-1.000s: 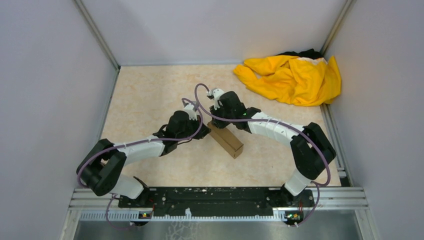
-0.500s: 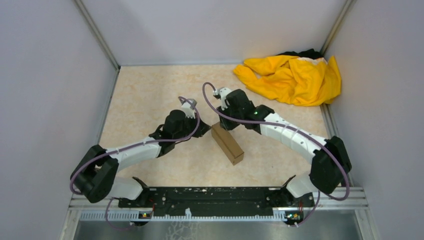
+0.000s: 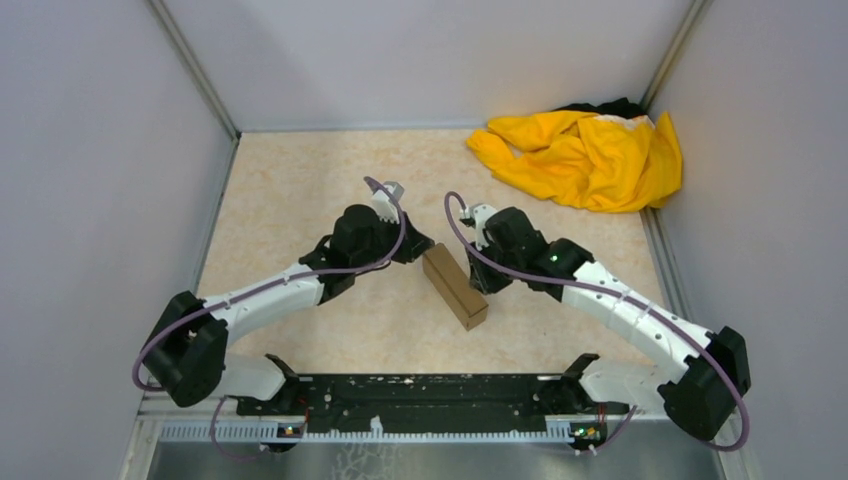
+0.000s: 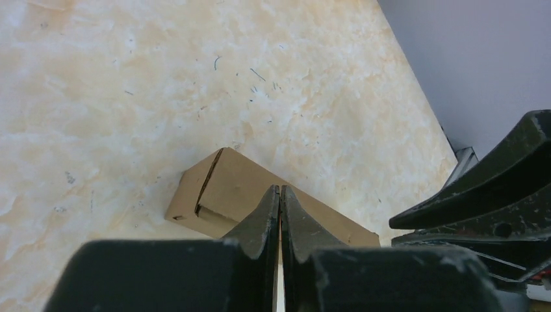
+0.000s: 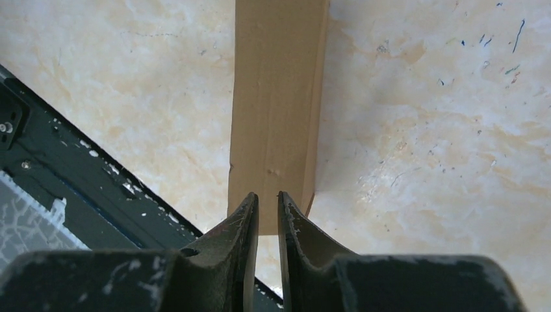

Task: Fold the paper box

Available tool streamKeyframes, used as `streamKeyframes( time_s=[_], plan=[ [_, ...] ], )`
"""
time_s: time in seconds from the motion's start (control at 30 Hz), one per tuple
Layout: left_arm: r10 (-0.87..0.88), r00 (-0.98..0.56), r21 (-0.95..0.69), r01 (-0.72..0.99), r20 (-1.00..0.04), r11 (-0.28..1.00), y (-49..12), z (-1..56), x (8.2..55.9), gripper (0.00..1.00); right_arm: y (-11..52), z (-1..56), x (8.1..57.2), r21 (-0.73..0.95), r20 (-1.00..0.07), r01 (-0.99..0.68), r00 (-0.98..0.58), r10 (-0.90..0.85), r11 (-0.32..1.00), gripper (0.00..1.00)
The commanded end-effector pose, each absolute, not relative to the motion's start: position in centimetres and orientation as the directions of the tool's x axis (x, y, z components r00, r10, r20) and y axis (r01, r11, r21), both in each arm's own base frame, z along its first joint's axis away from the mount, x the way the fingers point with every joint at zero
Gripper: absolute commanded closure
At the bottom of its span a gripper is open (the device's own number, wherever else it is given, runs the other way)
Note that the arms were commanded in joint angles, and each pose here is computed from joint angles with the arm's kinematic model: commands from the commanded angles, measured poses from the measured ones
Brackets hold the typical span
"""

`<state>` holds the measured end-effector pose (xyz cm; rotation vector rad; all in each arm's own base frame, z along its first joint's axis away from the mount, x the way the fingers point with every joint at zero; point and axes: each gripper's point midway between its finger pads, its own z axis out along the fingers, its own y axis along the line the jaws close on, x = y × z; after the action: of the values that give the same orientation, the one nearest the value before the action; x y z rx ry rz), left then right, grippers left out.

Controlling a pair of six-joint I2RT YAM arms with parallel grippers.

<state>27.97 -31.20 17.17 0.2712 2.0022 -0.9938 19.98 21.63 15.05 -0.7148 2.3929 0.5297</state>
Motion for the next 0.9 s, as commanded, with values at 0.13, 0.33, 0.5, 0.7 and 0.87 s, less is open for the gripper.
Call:
streamKeyframes(
  time_s=[0.13,0.33,0.5,0.7,0.87],
  plan=[
    [-0.121,-0.627,-0.546,0.548,-0.770,0.633,-33.4,16.2,27.9,0.94,22.1,17.5,18.2,0.254,-0.666,-0.600,-0.677,-0.312,0.759,0.84],
    [-0.102,-0.653,-0.551,0.532,-0.750,0.643,-33.5,14.0,27.4,0.94,22.8,17.5,17.2,0.266,-0.667,-0.606,-0.677,-0.311,0.750,0.85],
    [-0.091,-0.661,-0.545,0.525,-0.745,0.654,-33.4,13.0,27.2,0.94,23.1,16.2,16.9,0.270,-0.654,-0.589,-0.693,-0.304,0.762,0.86],
    [-0.086,-0.666,-0.542,0.518,-0.741,0.661,-33.2,12.3,27.1,0.94,22.2,13.2,16.2,0.276,-0.608,-0.541,-0.738,-0.291,0.794,0.87],
    [-0.081,-0.674,-0.546,0.514,-0.734,0.662,-33.2,11.5,26.9,0.94,21.9,9.9,14.8,0.273,-0.557,-0.507,-0.776,-0.295,0.817,0.88]
  ],
)
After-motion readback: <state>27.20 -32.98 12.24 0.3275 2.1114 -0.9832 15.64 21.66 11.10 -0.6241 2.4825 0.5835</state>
